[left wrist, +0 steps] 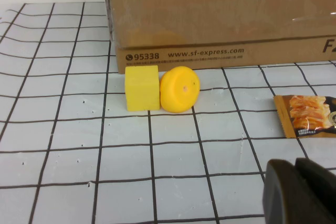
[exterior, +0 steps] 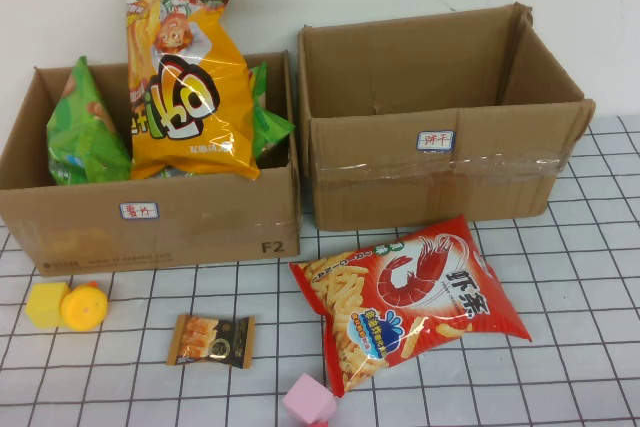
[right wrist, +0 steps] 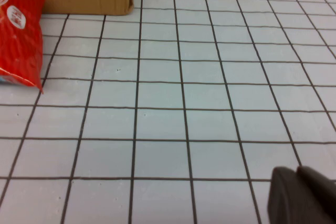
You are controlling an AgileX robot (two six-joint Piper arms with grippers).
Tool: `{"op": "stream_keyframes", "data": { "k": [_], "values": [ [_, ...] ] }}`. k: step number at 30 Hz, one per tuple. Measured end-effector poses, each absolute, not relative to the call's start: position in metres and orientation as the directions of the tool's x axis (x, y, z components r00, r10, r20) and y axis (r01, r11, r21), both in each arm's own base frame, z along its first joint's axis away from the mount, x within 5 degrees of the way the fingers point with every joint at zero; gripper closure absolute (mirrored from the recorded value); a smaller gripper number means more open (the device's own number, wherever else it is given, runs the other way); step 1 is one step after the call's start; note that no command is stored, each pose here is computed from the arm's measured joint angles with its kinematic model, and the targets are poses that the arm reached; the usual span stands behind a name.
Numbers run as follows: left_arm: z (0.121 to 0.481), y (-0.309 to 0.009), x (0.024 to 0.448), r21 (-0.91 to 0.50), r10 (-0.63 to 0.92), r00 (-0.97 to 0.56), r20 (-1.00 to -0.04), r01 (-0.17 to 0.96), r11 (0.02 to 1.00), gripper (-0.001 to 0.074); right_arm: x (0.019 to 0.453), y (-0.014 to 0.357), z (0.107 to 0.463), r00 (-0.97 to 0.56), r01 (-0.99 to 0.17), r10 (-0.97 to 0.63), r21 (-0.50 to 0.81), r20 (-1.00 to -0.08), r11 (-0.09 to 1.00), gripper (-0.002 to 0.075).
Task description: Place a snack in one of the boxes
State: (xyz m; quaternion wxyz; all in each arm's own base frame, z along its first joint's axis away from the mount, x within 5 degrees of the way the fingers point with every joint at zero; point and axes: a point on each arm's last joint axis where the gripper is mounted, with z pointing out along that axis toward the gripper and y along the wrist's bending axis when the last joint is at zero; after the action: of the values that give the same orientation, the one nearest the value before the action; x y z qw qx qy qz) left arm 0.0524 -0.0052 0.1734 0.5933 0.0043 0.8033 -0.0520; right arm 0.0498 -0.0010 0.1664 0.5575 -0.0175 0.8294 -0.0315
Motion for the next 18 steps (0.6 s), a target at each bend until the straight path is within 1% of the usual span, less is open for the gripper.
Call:
{"op": "stream_keyframes", "data": {
  "k": [18],
  "values": [
    [0.1734, -0.0051, 0.0524, -0.079, -0.056, -0.296, -0.954, 0.068, 0.995, 0.0736, 0.0499, -0.0014, 0.1665, -0.377, 0.007, -0.074, -0.083, -0.923, 0.997, 0.0727]
  ]
}}
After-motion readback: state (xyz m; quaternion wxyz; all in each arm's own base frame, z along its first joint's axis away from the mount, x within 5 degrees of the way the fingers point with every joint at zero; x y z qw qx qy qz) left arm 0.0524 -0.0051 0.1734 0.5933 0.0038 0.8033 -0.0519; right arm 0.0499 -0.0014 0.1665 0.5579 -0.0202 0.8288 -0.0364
